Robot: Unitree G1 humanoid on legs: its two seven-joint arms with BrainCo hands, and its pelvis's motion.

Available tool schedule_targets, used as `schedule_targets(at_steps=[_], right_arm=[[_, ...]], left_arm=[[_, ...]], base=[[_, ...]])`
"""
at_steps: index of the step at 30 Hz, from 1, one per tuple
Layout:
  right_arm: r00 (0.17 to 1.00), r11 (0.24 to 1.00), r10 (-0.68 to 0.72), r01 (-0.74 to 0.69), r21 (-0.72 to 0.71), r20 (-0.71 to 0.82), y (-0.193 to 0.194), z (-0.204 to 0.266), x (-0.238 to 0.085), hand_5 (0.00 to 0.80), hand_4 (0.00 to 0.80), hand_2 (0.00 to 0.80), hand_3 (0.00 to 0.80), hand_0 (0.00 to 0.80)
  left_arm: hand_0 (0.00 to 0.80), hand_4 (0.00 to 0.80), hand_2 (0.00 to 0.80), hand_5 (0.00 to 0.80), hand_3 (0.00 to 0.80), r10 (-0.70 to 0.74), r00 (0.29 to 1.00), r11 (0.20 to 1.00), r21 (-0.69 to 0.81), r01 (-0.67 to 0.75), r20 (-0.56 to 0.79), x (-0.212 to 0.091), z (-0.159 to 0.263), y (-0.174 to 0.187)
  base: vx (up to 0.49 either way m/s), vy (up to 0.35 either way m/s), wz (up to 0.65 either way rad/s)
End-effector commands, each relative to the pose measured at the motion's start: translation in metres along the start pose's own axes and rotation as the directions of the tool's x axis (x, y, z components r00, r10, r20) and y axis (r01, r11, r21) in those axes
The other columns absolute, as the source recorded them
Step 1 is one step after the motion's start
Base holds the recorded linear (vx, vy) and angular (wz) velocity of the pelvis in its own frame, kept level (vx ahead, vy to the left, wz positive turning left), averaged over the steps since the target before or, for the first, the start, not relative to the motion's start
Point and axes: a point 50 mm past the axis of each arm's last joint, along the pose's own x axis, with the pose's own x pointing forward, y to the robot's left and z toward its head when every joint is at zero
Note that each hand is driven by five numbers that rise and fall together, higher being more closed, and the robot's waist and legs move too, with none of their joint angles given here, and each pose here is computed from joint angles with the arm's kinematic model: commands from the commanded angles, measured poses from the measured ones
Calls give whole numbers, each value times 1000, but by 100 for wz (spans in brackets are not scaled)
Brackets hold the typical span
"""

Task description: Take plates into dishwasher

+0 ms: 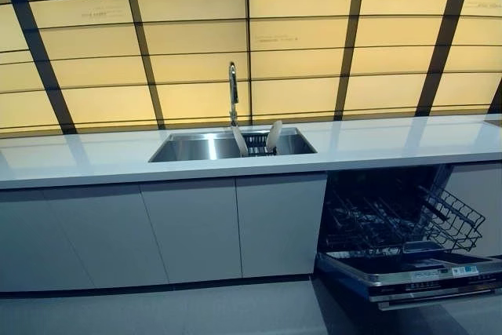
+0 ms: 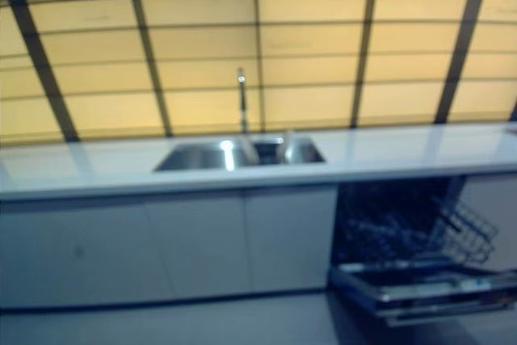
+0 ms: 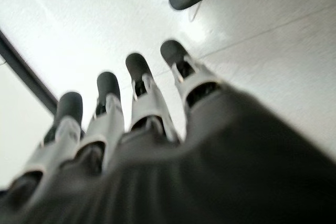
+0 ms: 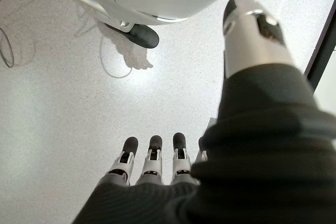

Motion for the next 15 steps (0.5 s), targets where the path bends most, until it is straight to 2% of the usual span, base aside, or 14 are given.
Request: schedule_targets(at_steps=[1,4,9,12,15], right_arm=[[997,999,44,-45,12,62,12,23,0,0,0,0,0,0],[996,998,61,-63,20,68,13,23,0,0,0,0,0,0],[993,996,83,-85,29,79,14,25,0,0,0,0,0,0],[984,987,149,-155,45,101,17,26,-1,0,0,0,0,0],[911,930,361,-367,-6,201,16,49,-3,0,0,0,0,0]], left_arm=[[0,0,0,0,0,-63,993,997,-34,66,97,4,25,-19],[0,0,0,0,0,-19,982,1000,-5,20,189,3,36,-15],[0,0,0,0,0,1,968,1000,15,-4,251,2,45,-13],[0,0,0,0,0,-9,956,1000,7,7,292,1,52,-12],[0,0,0,0,0,-20,934,1000,20,13,356,-1,67,-8]], base=[[0,0,0],[14,-22,1],[10,-3,1],[24,-5,0],[39,-31,2]])
